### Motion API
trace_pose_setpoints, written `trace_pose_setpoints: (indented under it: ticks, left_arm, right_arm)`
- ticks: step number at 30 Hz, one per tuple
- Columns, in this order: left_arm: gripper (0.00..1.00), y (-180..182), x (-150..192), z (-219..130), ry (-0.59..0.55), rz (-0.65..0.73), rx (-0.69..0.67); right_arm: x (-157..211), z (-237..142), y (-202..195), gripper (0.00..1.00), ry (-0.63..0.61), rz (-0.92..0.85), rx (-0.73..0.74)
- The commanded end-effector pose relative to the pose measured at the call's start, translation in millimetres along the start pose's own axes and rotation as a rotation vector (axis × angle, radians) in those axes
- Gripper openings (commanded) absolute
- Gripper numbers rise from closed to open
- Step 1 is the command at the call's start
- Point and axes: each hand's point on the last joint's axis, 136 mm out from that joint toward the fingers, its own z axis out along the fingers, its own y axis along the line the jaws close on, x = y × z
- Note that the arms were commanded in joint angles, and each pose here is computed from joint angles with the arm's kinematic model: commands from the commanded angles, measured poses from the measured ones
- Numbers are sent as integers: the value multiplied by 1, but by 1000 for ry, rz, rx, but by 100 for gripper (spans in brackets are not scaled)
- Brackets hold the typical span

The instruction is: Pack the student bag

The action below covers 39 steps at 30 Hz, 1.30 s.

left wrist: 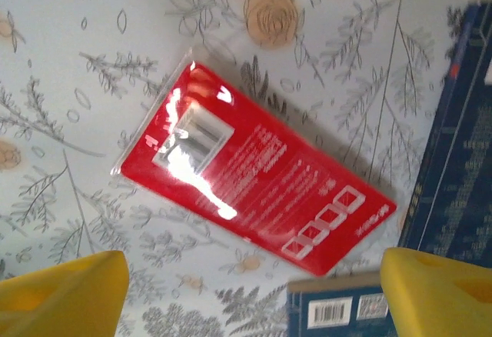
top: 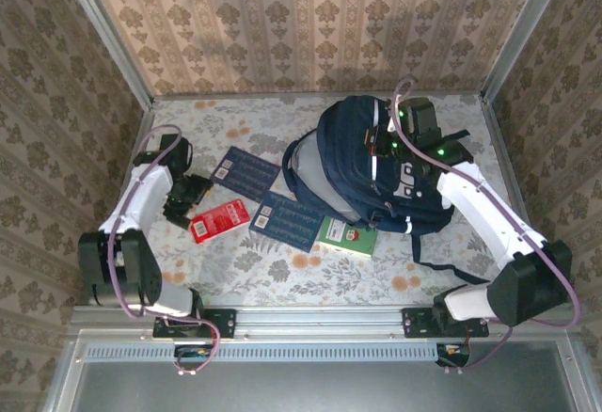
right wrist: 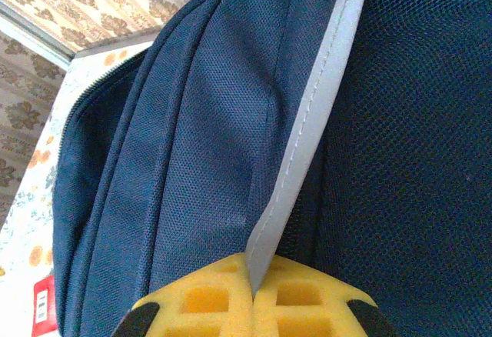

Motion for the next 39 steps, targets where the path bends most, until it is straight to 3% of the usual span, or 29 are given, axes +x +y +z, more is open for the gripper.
trace_pose_setpoints:
  ticks: [1,9,21,26,35,39]
  left_arm:
    - [87,12,1,17,82,-95,-96]
    - [88,1,-2,42,128,-224,-150]
    - [89,3,8,59,85,-331,-201]
    - [96,-1,6,68,57,-391,-159]
    - [96,1,6,81,38,-435,-177]
    - [89,6,11,85,39,-418,-230]
  right_arm:
    - [-28,-23,7,0,-154,-8,-7]
    - [-29,-32,16,0,-170,-63,-49]
    - [-28,-39,35,0,-188,-107,-160]
    - [-26,-39,44,0,-175,-126,-210]
    - [-25,-42,41,0,-181,-136,-194]
    - [-27,-44,40,0,-182,-140,-187]
